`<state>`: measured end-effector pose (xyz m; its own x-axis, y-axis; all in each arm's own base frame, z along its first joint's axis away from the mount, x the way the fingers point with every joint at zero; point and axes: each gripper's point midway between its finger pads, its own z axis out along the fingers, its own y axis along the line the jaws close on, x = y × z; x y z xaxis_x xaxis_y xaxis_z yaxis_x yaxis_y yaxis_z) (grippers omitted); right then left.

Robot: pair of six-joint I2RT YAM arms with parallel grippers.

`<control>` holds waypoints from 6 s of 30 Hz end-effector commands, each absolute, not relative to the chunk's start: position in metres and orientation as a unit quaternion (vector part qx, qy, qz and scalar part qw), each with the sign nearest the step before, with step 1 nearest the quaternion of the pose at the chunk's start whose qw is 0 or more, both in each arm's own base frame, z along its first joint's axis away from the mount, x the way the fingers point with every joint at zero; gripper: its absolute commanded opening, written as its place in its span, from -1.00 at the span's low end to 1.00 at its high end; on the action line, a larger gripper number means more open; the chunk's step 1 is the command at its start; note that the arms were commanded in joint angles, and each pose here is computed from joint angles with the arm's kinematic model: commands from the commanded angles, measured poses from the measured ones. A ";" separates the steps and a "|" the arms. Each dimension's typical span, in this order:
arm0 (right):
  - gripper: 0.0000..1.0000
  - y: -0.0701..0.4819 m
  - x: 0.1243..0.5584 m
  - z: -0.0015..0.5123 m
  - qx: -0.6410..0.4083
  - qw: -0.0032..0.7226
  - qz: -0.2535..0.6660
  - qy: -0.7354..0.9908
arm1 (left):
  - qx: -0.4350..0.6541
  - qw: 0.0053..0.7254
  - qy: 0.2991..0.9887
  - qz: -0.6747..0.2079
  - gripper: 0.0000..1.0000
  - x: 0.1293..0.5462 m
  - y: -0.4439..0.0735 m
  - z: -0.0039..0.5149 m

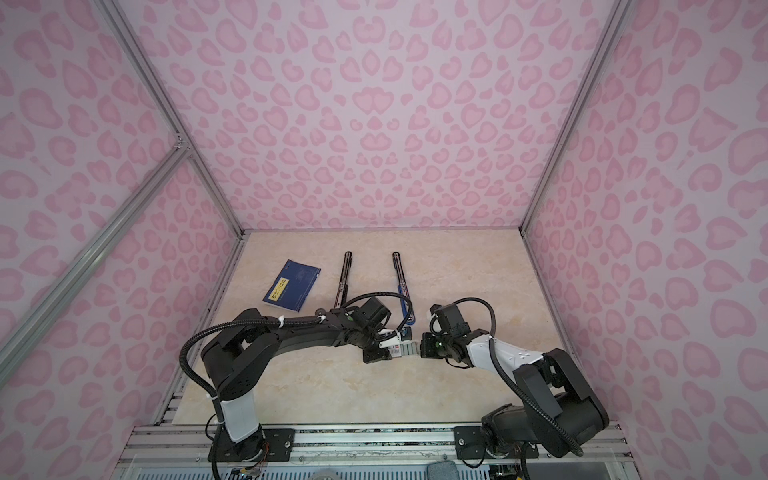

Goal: Load the staples into the stapler

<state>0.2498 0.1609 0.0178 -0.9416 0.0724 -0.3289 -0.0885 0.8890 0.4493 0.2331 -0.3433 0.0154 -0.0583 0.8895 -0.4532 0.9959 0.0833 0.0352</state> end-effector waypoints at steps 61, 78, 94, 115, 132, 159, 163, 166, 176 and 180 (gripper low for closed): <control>-0.48 0.193 0.239 0.050 -0.034 0.192 0.264 0.945 | 0.029 0.186 0.971 -0.146 -0.21 0.236 -0.266 0.102; -0.53 0.153 0.226 0.062 -0.017 0.261 0.257 0.930 | 0.069 0.071 0.979 -0.178 -0.62 0.234 -0.355 0.070; -0.53 0.143 0.224 0.060 0.003 0.274 0.255 0.927 | 0.064 0.019 0.987 -0.146 -0.63 0.228 -0.359 0.043; -0.55 0.136 0.218 0.059 0.015 0.281 0.260 0.924 | 0.071 0.020 0.991 -0.110 -0.60 0.237 -0.357 0.028; -0.58 0.133 0.214 0.059 0.018 0.284 0.262 0.922 | 0.074 0.020 0.993 -0.095 -0.77 0.242 -0.357 0.020; -0.59 0.134 0.227 0.082 0.011 0.302 0.253 0.919 | 0.104 0.073 0.979 -0.156 -0.94 0.233 -0.346 0.084; -0.59 0.145 0.235 0.104 0.005 0.316 0.281 0.906 | 0.130 0.120 0.962 -0.207 -0.94 0.239 -0.349 0.123; -0.55 0.160 0.246 0.134 -0.009 0.334 0.324 0.885 | 0.152 0.165 0.933 -0.281 -0.93 0.245 -0.351 0.163; -0.24 0.191 0.295 0.235 -0.024 0.408 0.439 0.800 | 0.265 0.290 0.782 -0.484 -0.93 0.239 -0.334 0.282; -0.20 0.203 0.303 0.273 -0.046 0.412 0.511 0.753 | 0.309 0.313 0.726 -0.529 -0.93 0.222 -0.325 0.313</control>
